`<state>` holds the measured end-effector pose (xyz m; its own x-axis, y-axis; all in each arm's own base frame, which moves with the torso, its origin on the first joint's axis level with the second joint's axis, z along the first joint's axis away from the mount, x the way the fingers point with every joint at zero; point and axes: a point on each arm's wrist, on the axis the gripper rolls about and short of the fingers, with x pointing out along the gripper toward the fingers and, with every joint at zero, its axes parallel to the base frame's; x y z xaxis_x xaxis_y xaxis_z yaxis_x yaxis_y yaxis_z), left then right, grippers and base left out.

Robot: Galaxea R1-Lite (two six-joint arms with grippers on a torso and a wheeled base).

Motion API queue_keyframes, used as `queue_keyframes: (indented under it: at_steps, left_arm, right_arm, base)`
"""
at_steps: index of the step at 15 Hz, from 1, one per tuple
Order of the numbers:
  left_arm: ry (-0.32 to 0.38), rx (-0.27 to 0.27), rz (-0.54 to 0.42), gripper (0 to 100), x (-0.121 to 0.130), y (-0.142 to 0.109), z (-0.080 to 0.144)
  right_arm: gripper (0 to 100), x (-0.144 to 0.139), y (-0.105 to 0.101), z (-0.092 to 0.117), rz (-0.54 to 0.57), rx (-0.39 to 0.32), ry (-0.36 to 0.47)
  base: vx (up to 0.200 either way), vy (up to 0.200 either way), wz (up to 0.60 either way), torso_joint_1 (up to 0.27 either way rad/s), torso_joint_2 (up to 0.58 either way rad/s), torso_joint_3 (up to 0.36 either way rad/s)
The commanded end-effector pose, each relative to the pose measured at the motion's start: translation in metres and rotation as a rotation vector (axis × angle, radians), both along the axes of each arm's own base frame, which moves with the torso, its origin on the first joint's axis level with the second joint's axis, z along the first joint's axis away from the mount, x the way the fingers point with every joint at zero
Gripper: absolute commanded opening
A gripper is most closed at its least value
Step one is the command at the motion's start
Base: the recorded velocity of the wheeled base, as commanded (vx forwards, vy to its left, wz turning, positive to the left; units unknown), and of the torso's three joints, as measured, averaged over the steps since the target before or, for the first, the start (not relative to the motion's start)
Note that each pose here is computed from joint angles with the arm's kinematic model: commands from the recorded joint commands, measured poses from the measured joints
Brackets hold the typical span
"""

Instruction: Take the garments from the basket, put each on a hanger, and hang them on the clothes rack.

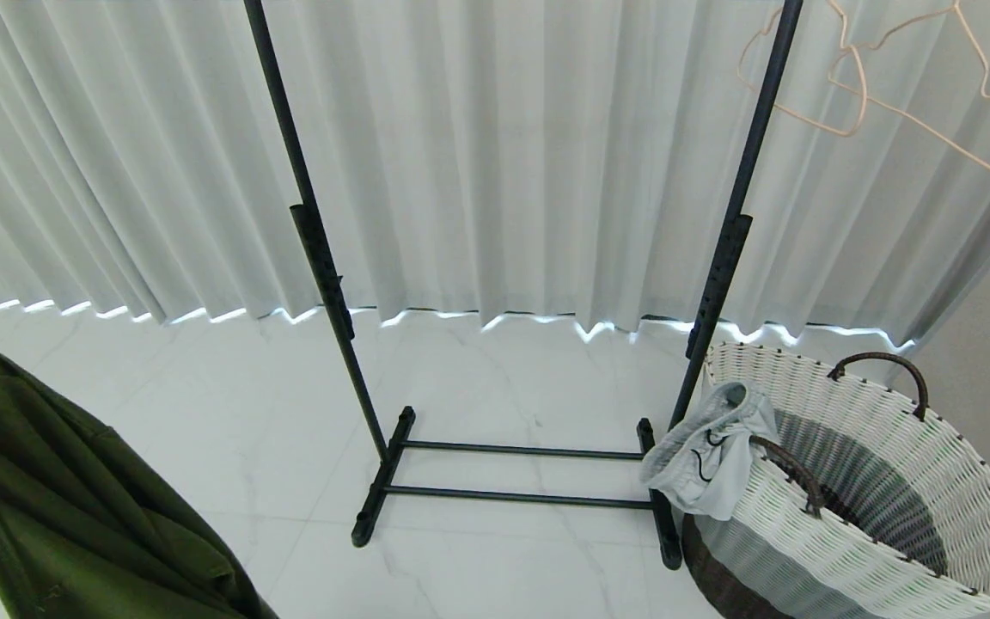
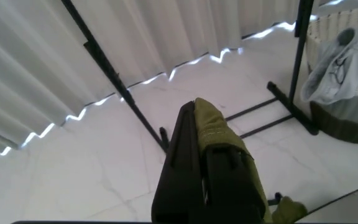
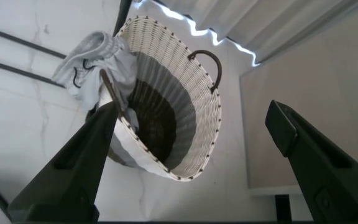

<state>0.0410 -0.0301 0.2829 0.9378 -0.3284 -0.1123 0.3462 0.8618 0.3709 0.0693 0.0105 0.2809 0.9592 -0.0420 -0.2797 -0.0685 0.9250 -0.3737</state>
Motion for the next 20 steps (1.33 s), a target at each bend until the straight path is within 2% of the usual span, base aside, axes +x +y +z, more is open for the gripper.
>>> queue_keyframes:
  at_steps: [1,2,4,8,15,20]
  left_arm:
    - [0.003,-0.029,0.004,0,0.001,-0.001,0.004]
    - [0.014,-0.065,0.01,0,0.006,-0.007,0.012]
    - [0.028,-0.1,0.011,0,0.015,-0.017,0.023]
    - [0.048,-0.087,-0.038,0,0.019,-0.023,0.022]
    - [0.07,-0.025,0.084,0,0.031,-0.019,0.012]
    - [0.082,-0.033,0.076,0,0.034,-0.017,0.011]
  right_arm:
    - [100,0.0,0.0,-0.001,0.0,0.004,0.003]
    - [100,0.0,0.0,-0.001,0.0,0.01,0.002]
    - [100,-0.001,0.0,0.001,0.019,0.019,-0.003]
    - [100,0.0,0.001,0.001,0.043,0.027,0.0]
    - [100,0.0,0.001,0.0,0.04,0.034,0.003]
    - [100,0.001,0.001,-0.001,0.038,0.034,0.008]
  base:
    - [0.0,0.0,0.0,0.0,0.0,0.0]
    - [0.0,0.0,0.0,0.0,0.0,0.0]
    - [0.0,0.0,0.0,0.026,-0.1,-0.069]
    - [0.0,0.0,0.0,0.118,-0.36,-0.261]
    - [0.0,0.0,0.0,0.174,-0.47,-0.284]
    - [0.0,0.0,0.0,0.212,-0.48,-0.286]
